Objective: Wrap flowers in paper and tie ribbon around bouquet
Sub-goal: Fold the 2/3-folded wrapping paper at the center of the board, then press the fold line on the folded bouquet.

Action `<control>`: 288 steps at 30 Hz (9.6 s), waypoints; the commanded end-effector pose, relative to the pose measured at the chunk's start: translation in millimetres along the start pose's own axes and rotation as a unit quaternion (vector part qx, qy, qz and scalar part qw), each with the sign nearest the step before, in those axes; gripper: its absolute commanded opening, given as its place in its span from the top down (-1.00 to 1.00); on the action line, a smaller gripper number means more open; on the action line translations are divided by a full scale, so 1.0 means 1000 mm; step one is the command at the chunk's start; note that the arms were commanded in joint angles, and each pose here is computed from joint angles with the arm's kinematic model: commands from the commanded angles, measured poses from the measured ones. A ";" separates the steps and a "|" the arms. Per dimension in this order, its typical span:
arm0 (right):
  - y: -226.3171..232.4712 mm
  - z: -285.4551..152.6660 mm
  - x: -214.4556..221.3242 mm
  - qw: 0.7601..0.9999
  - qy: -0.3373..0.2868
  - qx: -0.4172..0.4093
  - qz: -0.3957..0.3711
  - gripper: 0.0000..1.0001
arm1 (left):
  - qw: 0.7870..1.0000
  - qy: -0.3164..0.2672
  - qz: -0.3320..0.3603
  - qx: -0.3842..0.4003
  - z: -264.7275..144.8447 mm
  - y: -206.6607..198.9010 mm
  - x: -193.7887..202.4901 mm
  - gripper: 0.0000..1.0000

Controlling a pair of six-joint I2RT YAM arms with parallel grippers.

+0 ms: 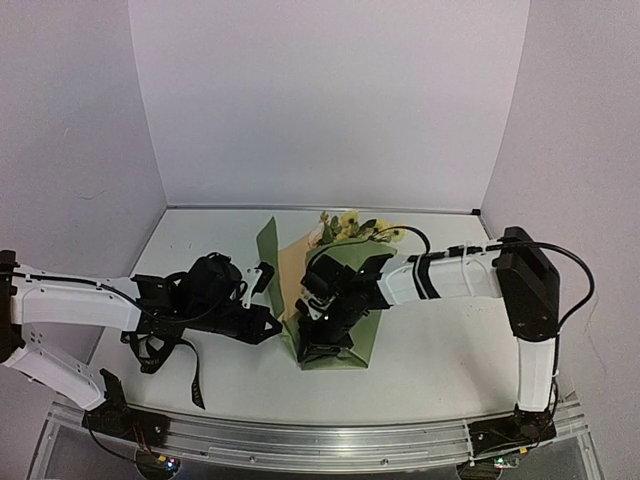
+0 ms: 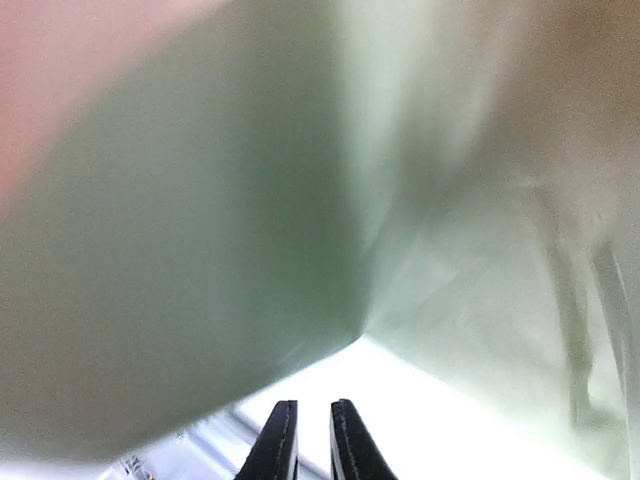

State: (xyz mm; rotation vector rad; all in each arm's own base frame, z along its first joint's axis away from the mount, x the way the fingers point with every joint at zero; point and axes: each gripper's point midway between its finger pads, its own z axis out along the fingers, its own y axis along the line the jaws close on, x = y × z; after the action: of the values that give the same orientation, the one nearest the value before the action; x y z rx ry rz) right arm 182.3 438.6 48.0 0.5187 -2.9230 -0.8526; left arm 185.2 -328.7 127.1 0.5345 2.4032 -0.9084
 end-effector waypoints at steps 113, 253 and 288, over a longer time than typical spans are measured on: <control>-0.154 -0.145 -0.096 0.943 -0.302 0.048 0.135 1.00 | 0.980 0.112 0.145 0.083 0.077 -0.073 -0.008 0.38; -0.152 -0.022 0.015 0.982 -0.084 0.080 0.146 0.83 | 0.982 0.165 -0.030 0.080 0.122 0.010 0.060 0.92; -0.157 -0.018 0.017 0.982 -0.076 0.063 0.160 0.84 | 0.981 0.095 -0.140 0.099 0.139 0.061 -0.038 0.70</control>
State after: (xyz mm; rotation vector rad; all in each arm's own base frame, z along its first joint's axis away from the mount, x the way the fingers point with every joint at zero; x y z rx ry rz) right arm 231.0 326.9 6.1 0.0337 -3.1061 -0.8901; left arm 266.4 -389.8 25.5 0.4075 2.6355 -1.3214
